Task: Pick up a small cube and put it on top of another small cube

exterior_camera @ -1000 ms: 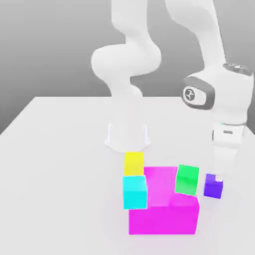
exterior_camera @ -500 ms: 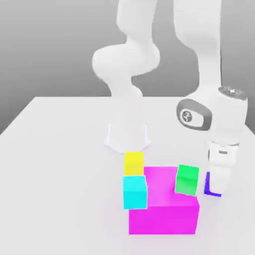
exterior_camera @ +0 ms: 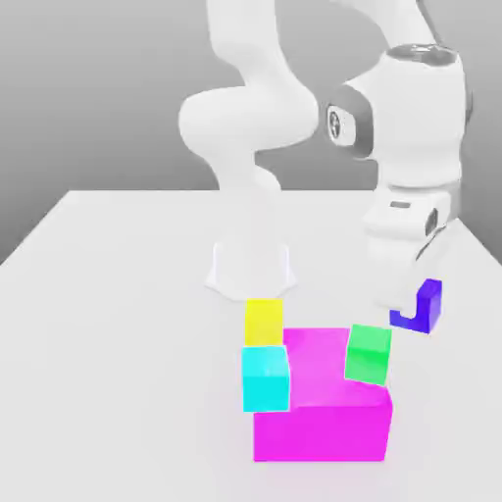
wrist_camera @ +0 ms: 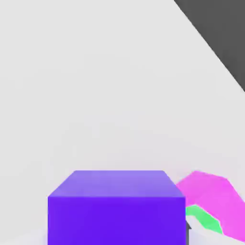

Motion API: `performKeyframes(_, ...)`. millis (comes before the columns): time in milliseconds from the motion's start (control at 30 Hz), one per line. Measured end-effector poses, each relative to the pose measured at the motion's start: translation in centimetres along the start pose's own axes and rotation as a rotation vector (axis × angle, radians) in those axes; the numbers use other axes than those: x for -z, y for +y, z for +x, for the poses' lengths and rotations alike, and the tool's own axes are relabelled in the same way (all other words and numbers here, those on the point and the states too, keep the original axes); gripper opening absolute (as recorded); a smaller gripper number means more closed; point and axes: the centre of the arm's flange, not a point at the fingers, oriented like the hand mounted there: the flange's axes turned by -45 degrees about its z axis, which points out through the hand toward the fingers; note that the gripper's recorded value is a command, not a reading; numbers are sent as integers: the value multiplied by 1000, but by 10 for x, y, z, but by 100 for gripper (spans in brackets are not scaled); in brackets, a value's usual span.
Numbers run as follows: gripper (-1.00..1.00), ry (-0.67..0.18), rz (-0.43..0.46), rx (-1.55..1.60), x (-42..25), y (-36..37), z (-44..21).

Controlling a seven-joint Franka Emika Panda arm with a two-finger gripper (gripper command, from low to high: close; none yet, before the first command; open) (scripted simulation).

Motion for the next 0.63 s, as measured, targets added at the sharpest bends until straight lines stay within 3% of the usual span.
performKeyframes(267, -100, -48, -27, -223, 54, 48, -98)
performKeyframes(367, -100, -117, -42, -243, 33, 46, -126)
performKeyframes(500, -100, -129, -45, -245, -9, 47, -135)
performKeyframes(533, 100, -130, -45, -245, -19, 47, -137)
performKeyframes(633, 100, -130, -45, -245, -19, 47, -137)
